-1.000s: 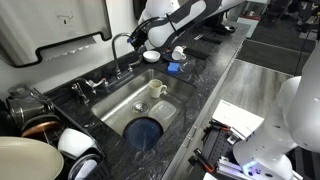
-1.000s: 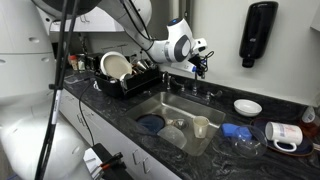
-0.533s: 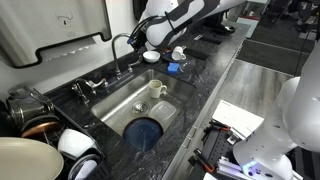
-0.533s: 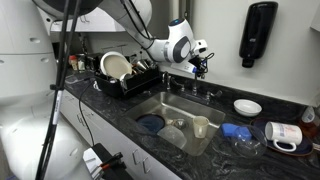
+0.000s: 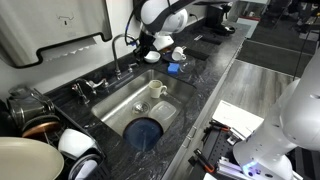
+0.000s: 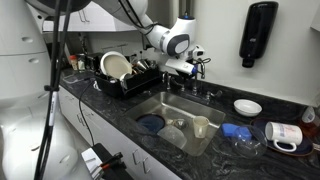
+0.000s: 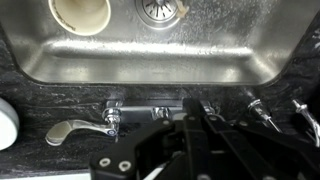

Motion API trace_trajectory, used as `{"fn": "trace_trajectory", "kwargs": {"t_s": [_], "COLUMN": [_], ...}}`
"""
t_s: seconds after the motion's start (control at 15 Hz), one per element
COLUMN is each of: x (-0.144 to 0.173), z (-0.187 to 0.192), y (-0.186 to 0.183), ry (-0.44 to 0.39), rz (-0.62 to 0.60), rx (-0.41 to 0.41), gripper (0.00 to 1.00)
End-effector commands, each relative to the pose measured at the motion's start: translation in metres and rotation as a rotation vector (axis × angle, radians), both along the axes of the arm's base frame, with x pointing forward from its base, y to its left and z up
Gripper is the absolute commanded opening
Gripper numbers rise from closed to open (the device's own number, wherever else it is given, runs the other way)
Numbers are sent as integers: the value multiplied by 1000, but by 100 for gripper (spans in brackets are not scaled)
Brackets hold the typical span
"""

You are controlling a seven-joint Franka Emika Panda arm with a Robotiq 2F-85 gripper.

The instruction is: Slide the spout to the right

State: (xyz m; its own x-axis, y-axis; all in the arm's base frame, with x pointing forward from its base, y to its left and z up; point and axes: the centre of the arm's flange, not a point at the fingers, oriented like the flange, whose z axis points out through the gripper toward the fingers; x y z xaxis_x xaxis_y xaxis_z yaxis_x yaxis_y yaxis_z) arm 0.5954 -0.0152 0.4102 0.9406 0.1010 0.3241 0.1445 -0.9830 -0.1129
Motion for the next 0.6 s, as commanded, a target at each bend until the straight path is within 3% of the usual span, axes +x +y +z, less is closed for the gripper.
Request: {"fn": "trace_trajectory", "kwargs": {"t_s": [0.0, 0.53], "x": [-27, -76], "z": [36, 109], "y": [-22, -31], "ry": [101, 200], "rz": [63, 171], "rx": [-77, -215], "gripper": [0, 0]}}
